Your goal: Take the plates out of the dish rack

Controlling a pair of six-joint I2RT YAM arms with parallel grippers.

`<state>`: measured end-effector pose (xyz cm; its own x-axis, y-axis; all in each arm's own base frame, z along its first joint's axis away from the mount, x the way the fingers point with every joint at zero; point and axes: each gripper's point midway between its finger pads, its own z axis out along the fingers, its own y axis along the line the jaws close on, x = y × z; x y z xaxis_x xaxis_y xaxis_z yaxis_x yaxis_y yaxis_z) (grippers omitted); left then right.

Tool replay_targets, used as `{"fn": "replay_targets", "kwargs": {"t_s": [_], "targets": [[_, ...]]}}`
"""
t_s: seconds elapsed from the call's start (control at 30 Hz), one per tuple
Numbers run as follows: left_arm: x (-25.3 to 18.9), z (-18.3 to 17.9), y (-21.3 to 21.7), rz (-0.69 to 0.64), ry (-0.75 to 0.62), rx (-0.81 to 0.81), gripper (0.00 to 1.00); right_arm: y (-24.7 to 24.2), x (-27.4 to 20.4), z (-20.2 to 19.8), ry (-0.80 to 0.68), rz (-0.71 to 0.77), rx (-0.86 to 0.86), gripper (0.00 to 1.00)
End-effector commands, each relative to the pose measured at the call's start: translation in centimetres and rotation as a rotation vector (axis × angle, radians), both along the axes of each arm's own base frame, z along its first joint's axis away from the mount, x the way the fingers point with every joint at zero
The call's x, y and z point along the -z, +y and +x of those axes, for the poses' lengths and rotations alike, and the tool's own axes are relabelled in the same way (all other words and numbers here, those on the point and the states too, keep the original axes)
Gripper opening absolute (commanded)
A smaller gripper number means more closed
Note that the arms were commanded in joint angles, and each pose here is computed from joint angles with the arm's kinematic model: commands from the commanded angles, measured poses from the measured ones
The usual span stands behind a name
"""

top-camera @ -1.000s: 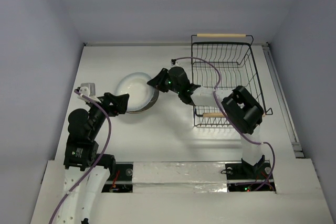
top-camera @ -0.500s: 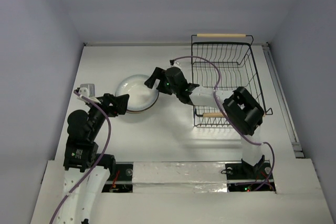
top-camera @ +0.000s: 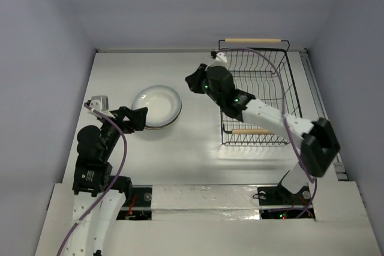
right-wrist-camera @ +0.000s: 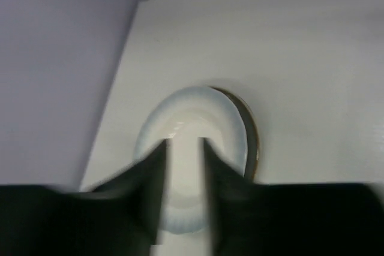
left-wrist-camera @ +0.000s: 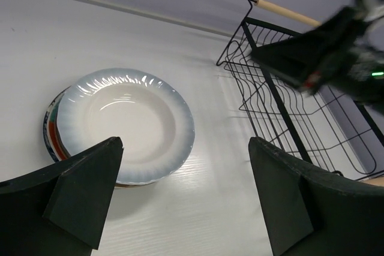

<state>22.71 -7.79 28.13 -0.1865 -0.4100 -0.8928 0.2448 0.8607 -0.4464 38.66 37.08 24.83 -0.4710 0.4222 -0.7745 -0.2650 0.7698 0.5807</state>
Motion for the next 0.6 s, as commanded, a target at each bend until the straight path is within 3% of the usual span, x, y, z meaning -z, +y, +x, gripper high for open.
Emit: {"fn": "replay_targets", "kwargs": {"t_s": [0.0,0.07,0.1,0.17,0.2,0.23,0.27,0.33,0.37,0.4,0.43,0.57], "targets": [[-2.5,0.3,1.0,0.027,-0.068,-0.048,0.85,-4.0,-7.9,-2.3,-0.182,0.02,0.051,0.02],[-3.4,0.2,1.4,0.027,-0.089,-0.073,0.86,-6.6,-10.0,-3.4,-0.229,0.019,0.095,0.0],[-4.0,0.3,1.5,0.017,-0.107,-0.078,0.87,-9.0,-13.4,-5.2,-0.292,0.068,0.118,0.0],[-5.5,0.0,1.3,0.007,-0.147,-0.065,0.89,-12.4,-13.9,-6.7,-0.327,0.038,0.182,0.0],[-6.3,-0.2,1.2,0.002,-0.168,-0.057,0.89,-15.2,-16.8,-8.7,-0.383,0.091,0.215,0.02],[-6.8,-0.2,1.1,-0.002,-0.176,-0.057,0.9,-17.3,-16.5,-9.3,-0.394,0.062,0.265,0.07],[-8.3,-0.6,1.2,-0.009,-0.206,-0.06,0.9,-20.1,-19.0,-11.5,-0.449,0.118,0.297,0.26],[-9.6,-0.8,1.5,-0.019,-0.228,-0.076,0.9,-23.6,-19.9,-13.2,-0.487,0.12,0.371,0.55],[-11.1,-1.3,1.7,-0.027,-0.261,-0.083,0.9,-25.0,-20.0,-13.9,-0.498,0.13,0.398,0.82],[-11.9,-1.5,1.9,-0.033,-0.283,-0.094,0.9,-26.4,-20.5,-14.8,-0.512,0.143,0.424,0.93],[-12.6,-1.8,1.9,-0.037,-0.304,-0.094,0.9,-28.9,-21.3,-16.3,-0.535,0.171,0.473,0.99],[-15.2,-2.7,2.1,-0.063,-0.379,-0.1,0.89,-32.1,-21.6,-18.1,-0.573,0.191,0.537,1.0]]}}
